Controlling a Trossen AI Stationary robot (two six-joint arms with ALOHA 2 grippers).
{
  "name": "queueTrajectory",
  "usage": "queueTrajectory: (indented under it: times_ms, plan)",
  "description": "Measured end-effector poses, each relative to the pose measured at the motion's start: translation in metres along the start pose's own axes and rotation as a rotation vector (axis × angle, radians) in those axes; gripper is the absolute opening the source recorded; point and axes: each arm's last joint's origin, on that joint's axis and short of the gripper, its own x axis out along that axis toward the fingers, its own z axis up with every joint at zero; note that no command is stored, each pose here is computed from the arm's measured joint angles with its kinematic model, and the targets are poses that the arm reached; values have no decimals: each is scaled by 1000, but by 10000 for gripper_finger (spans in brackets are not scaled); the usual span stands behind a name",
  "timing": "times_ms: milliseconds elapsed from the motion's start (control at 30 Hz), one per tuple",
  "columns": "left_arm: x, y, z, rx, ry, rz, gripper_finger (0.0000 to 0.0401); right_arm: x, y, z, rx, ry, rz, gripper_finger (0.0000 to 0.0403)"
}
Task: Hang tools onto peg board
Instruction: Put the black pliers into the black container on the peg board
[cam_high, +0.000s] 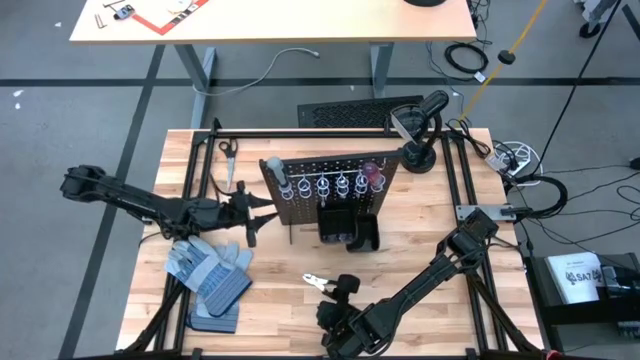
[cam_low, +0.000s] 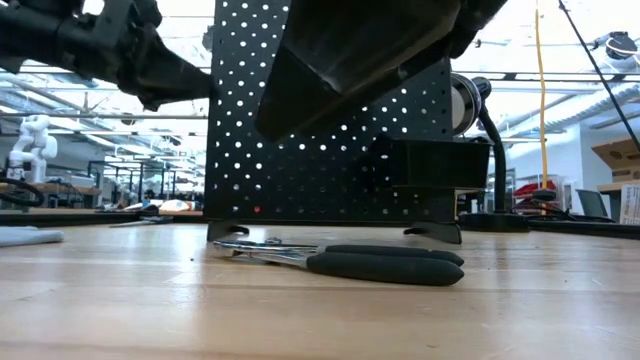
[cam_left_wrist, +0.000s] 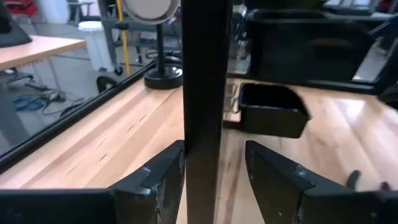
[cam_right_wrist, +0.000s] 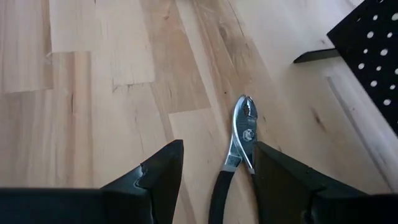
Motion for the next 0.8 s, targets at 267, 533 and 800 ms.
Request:
queueTrajectory:
  times_ms: [267,533,800]
  plan:
    - [-13,-1,15,22,-19,-37,175,0,0,0,-2,-1,-3,186]
    - [-26,4,32,-12,-93,-46,175,0,-2,2,-19,-33,-41,146]
    - [-45,11,48,-15,-243,-90,175,-28,-7,32,-167,-139,-142,64]
